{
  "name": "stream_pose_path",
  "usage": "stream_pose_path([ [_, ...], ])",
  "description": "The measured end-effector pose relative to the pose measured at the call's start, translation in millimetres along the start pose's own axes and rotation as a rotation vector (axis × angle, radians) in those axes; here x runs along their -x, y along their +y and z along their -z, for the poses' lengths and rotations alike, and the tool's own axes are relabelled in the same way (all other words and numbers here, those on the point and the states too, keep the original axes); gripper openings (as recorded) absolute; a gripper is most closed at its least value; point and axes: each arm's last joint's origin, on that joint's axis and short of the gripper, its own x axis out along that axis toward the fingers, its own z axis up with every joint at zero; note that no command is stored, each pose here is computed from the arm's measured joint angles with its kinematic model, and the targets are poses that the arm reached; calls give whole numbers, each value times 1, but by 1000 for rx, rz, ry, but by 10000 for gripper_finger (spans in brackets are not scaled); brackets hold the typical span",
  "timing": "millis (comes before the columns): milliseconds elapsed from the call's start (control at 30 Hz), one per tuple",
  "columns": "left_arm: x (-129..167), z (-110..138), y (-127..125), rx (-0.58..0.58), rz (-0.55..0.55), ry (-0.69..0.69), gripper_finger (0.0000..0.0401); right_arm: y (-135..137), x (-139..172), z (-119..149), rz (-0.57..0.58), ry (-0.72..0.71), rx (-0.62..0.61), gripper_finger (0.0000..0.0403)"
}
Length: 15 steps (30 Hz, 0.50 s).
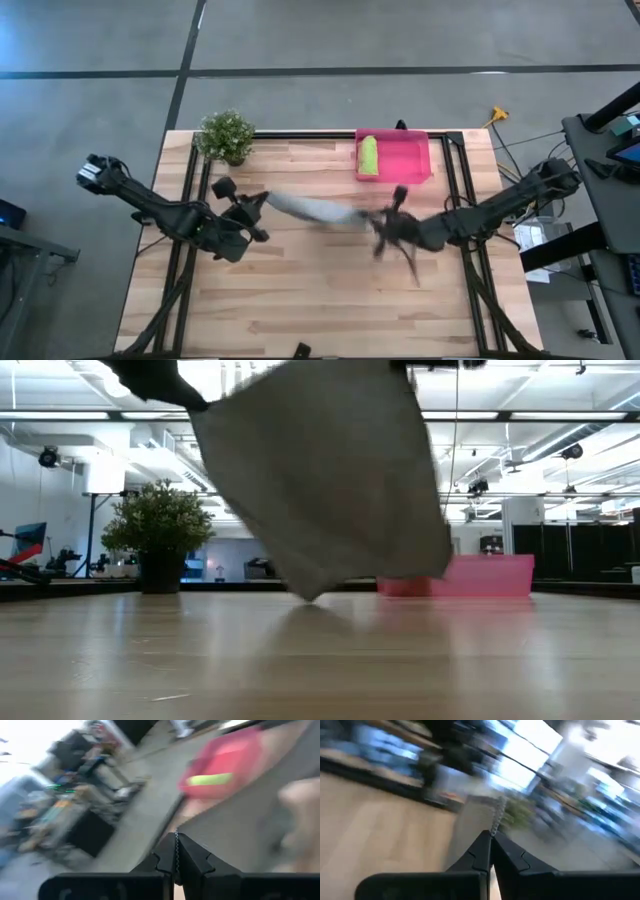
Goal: Roll microfiber towels into tight, uniform cylinder then place into a basket
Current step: Fold the gray microfiber cloth
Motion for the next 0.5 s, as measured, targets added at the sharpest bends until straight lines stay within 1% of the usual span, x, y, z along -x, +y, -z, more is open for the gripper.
stream_pose_path([
  [33,0,2,1,-9,-53,-3,0,-3,0,2,128,50,-8,8],
  [67,-1,3,1,-22,-119,-11,0,-4,0,3,205,87,-1,8],
  [100,-1,4,2,-36,-170,-18,0,-4,0,4,195,89,10,8],
  [133,-2,5,2,-38,-191,-22,0,-1,0,3,92,48,11,8],
  [200,-3,4,2,-18,-172,-17,0,8,5,-2,-200,-66,-5,8],
  [233,-4,1,0,1,-133,-11,0,11,6,-3,-280,-99,-20,8],
  [267,-4,-1,-2,20,-84,-8,0,11,6,-4,-275,-98,-30,8],
  [300,-4,-3,-4,25,-16,-2,0,8,5,-5,-187,-69,-31,8],
  [333,-4,-5,-7,36,70,-4,0,5,6,-4,-44,-13,-7,8],
  [400,-1,-13,-14,100,268,-39,0,-2,6,2,278,134,64,8],
  [433,1,-16,-16,112,345,-56,0,-5,5,4,383,182,75,8],
  [467,3,-17,-18,116,377,-66,0,-6,5,4,419,199,78,8],
  [500,4,-17,-19,115,374,-71,0,-7,6,4,403,191,73,8],
])
